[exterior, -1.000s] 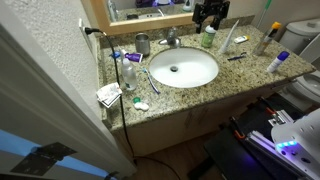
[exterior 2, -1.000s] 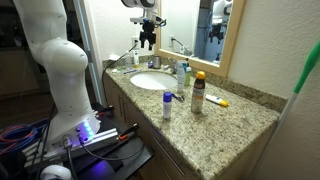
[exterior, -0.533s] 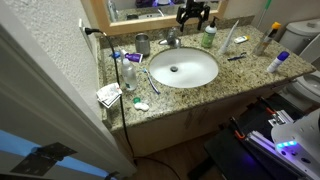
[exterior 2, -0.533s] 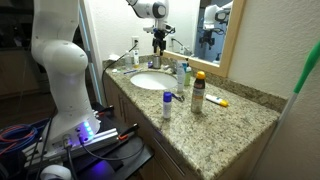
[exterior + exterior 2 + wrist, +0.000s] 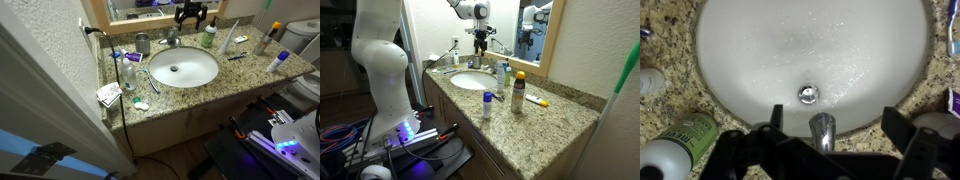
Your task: Open the faucet
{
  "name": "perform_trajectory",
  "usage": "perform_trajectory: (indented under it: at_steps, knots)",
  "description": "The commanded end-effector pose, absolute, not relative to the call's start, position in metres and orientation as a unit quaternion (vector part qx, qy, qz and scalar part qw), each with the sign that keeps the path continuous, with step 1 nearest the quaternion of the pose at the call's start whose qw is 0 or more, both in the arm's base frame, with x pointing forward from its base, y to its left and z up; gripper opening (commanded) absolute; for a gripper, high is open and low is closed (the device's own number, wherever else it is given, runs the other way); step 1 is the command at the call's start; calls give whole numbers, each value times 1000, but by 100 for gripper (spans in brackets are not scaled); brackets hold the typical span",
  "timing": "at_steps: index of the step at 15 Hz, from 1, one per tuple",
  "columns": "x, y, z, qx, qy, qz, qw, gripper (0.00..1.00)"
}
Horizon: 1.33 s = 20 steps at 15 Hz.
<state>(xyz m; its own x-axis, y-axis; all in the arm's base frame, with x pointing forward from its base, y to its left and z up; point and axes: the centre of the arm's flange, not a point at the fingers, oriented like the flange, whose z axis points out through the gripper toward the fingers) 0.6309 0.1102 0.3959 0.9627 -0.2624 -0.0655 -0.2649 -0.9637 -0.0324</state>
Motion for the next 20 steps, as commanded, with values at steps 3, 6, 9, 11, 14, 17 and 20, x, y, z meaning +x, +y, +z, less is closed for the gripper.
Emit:
perform_trajectory:
  at_steps: [3, 6, 9, 11, 14, 17, 20]
  knots:
    - [701, 102, 381, -987, 149, -22, 63, 100]
    - [729, 105, 380, -987, 148, -29, 60, 100]
    - [709, 105, 377, -987, 150, -27, 55, 100]
    - [719, 107, 372, -987, 149, -27, 56, 100]
    - [725, 104, 355, -986, 157, -35, 53, 100]
    - [726, 103, 359, -985, 158, -34, 54, 100]
    - [726, 101, 356, -986, 159, -24, 44, 72]
